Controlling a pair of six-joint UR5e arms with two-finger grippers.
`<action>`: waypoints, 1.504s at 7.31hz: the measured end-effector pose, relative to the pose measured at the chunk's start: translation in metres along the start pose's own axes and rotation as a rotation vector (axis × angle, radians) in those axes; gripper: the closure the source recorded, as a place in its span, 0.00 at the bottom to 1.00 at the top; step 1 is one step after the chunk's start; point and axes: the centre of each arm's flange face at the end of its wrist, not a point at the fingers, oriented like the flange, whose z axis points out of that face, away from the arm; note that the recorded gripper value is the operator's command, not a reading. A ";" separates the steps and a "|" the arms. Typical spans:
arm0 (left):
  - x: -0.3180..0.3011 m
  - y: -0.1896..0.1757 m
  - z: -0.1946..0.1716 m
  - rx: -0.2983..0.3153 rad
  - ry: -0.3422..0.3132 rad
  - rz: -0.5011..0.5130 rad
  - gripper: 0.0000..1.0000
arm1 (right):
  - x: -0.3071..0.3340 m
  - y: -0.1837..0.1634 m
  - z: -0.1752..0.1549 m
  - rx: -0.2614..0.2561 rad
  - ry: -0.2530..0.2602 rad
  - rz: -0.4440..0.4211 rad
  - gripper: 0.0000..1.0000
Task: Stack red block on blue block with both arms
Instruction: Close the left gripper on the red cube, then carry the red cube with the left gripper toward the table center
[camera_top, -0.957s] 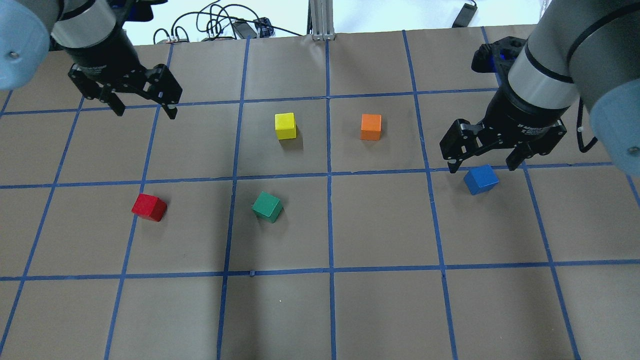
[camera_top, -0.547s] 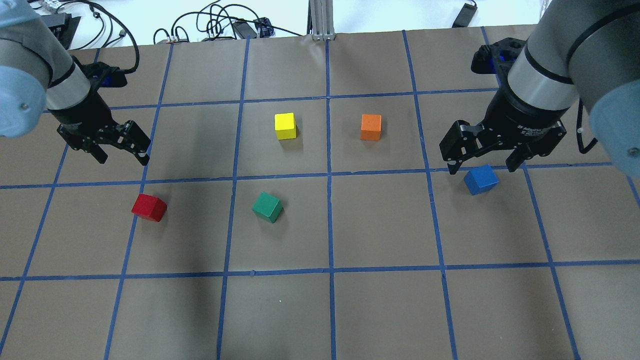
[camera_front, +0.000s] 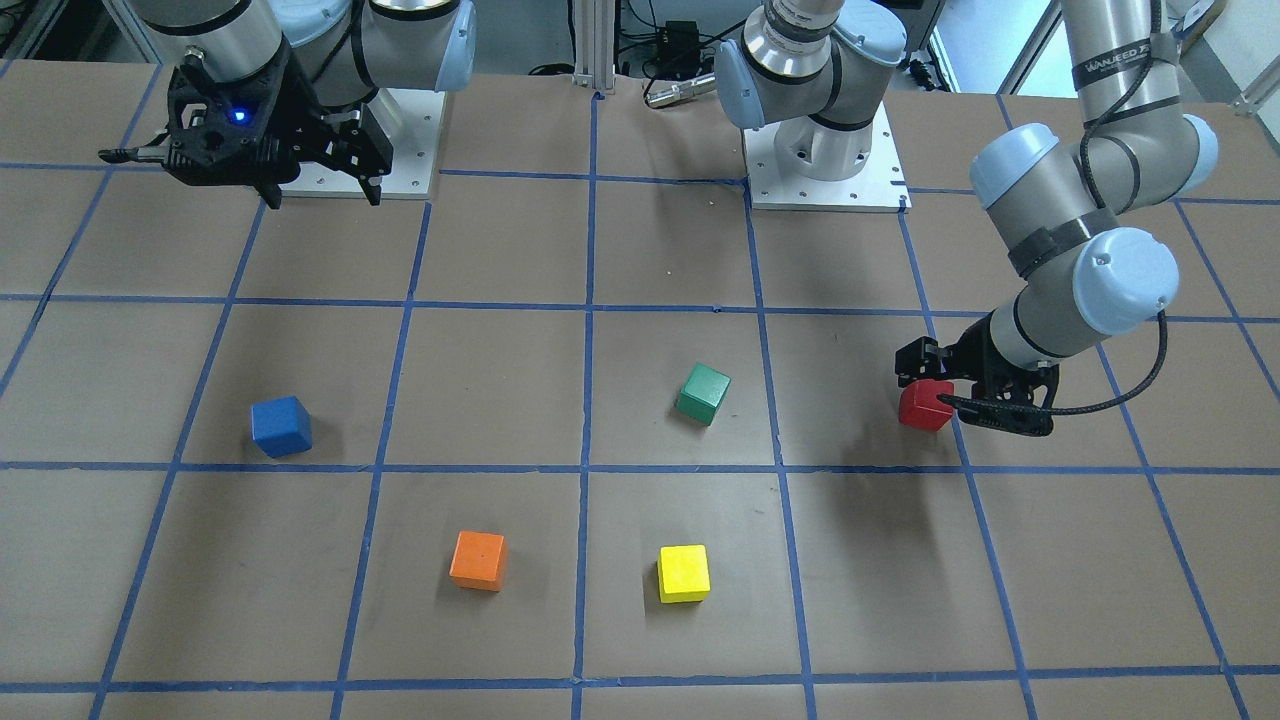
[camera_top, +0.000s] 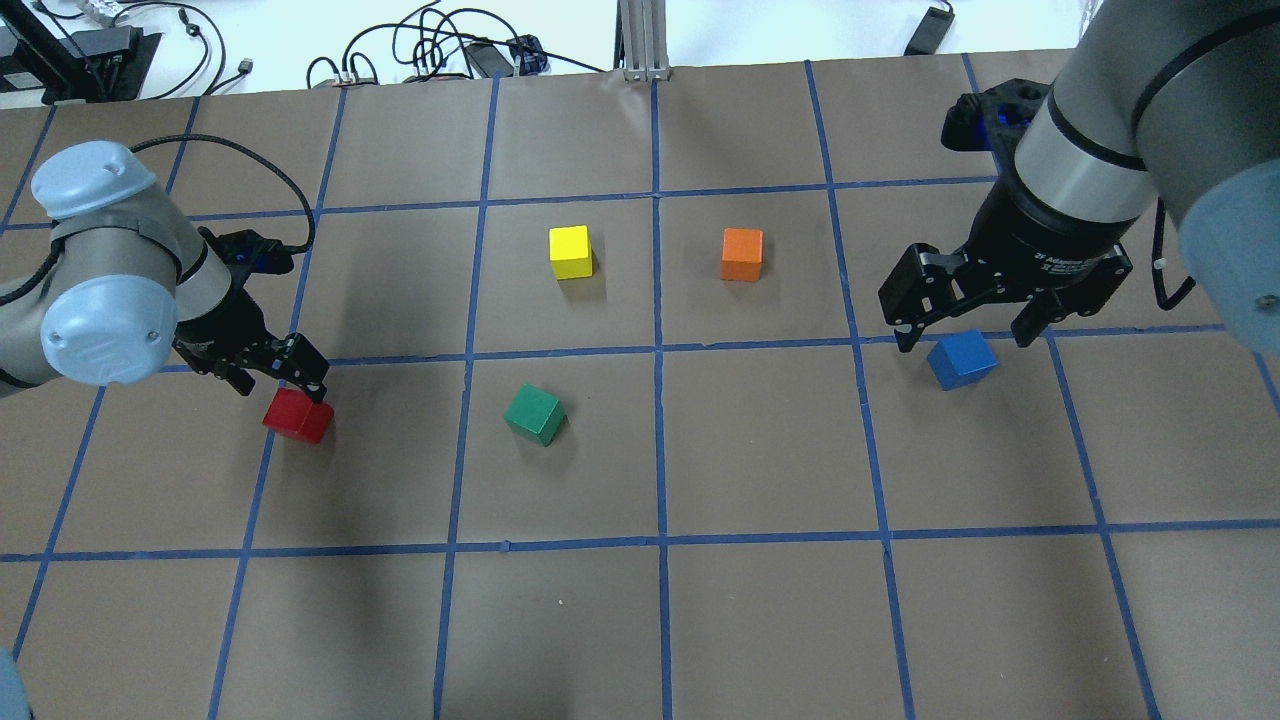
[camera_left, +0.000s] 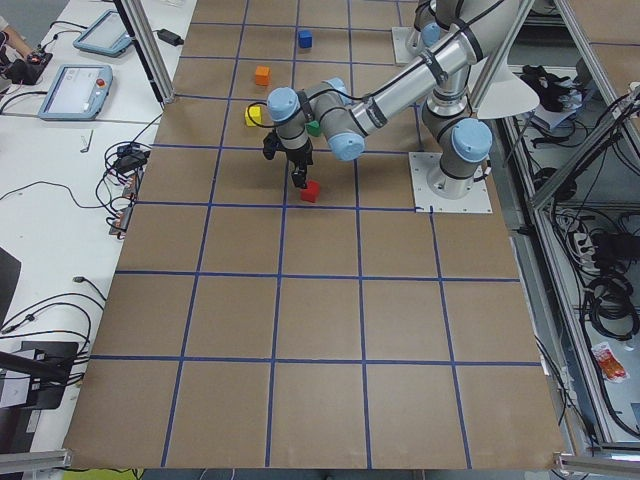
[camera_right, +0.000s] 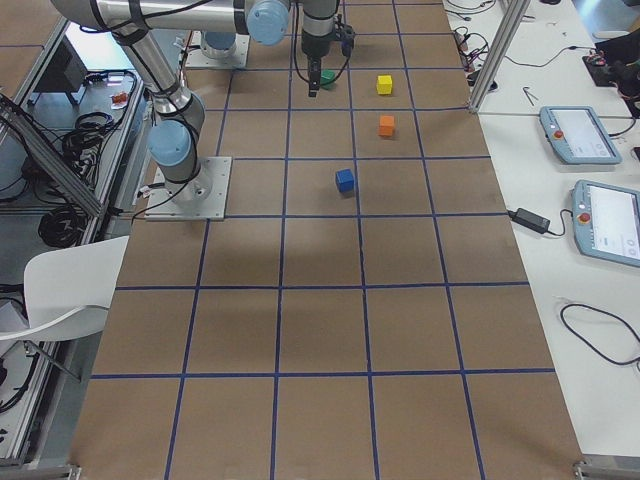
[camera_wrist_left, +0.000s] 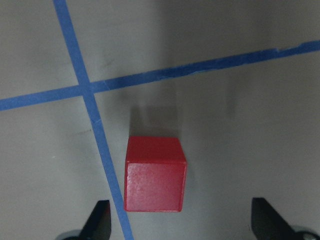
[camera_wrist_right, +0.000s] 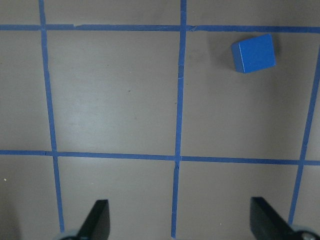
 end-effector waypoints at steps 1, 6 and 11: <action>-0.009 0.001 0.015 0.007 0.001 0.011 0.31 | 0.000 0.000 0.000 0.000 0.000 0.001 0.00; -0.013 -0.006 0.021 0.061 0.003 0.004 0.95 | 0.000 0.000 0.000 -0.002 0.000 0.000 0.00; 0.211 -0.061 -0.054 0.210 -0.064 -0.029 0.91 | 0.001 0.000 0.001 -0.002 0.001 0.000 0.00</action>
